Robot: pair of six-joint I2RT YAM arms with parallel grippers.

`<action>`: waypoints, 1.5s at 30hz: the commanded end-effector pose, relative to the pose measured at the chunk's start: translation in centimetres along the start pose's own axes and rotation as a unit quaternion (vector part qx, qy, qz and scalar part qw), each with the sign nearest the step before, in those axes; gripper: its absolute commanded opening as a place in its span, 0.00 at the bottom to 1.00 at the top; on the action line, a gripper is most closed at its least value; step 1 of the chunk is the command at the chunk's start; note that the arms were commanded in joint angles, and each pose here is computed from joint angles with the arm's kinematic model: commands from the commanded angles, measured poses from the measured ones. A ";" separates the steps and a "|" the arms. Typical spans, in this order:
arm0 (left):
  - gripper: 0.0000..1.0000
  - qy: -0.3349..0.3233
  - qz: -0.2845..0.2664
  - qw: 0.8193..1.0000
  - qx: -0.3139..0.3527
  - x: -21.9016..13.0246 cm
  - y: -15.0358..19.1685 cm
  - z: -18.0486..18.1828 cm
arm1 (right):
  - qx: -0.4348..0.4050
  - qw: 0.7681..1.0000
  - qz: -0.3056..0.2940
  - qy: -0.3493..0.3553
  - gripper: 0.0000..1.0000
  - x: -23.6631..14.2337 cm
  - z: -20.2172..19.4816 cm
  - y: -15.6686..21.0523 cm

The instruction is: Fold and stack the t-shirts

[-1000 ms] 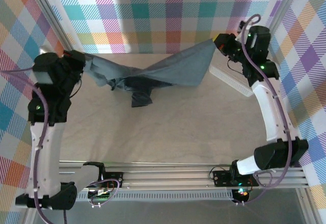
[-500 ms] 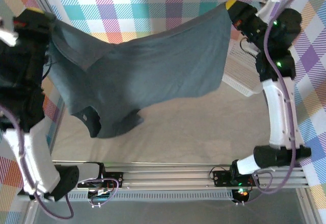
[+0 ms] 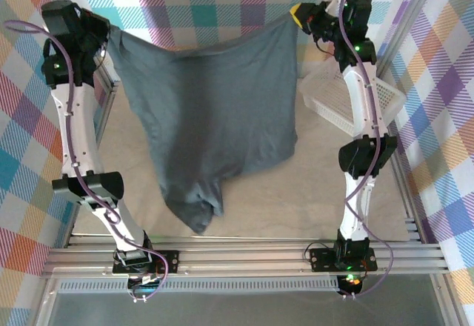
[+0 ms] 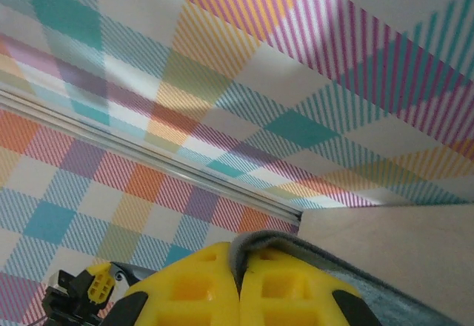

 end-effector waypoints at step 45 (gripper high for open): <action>0.28 -0.444 0.130 0.881 -0.098 -3.3 14.3 35.6 | 0.057 0.876 0.382 0.290 0.39 -0.3 -18.9 32.1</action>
Point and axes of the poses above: each hand's point on the last joint's axis, 136 mm out from that joint toward the fingers, its own x axis out along the fingers, its own z axis along the line the jaws close on, y = z × x, the point moved 6 cm from there along -x, back along the fingers, and after that the axes turned 14 degrees about -x, right-handed, at the moved point
